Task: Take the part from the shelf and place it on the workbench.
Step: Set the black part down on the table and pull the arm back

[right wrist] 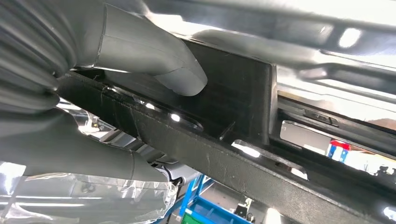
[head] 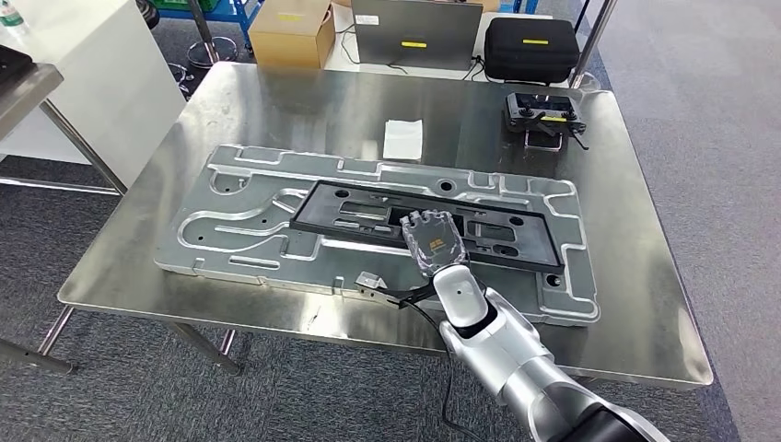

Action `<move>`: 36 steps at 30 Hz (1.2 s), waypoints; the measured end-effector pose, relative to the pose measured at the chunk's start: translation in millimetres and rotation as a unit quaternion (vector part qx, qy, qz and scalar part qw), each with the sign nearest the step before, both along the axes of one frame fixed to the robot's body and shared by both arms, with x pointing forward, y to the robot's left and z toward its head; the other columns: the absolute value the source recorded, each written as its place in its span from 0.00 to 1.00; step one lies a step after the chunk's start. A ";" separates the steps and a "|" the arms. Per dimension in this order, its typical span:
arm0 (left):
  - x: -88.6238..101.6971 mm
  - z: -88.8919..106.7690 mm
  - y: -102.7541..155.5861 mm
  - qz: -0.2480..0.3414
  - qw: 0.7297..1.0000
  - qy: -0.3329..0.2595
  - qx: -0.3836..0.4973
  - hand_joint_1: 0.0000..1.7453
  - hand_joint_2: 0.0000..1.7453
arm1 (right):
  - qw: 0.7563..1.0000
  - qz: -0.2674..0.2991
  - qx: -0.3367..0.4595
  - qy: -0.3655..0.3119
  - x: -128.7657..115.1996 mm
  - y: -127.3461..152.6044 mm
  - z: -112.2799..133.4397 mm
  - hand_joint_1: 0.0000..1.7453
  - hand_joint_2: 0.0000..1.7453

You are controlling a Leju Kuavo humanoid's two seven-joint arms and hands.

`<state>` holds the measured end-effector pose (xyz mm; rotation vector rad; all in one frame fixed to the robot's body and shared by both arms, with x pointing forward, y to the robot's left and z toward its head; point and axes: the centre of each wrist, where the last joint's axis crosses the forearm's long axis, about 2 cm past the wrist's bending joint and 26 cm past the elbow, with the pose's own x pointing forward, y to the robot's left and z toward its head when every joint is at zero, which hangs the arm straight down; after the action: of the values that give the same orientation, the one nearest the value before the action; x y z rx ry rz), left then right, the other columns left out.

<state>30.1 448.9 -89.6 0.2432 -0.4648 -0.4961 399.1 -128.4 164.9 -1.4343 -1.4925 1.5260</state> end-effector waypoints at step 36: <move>2.0 -0.1 -0.8 0.002 1.000 -0.001 -0.020 0.00 1.00 | 0.996 0.034 0.085 0.018 -7.2 16.8 -2.5 0.00 0.00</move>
<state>32.2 448.1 -89.6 0.2062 -0.4751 -0.4824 391.9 -111.5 162.4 -1.2649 -1.6223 1.4195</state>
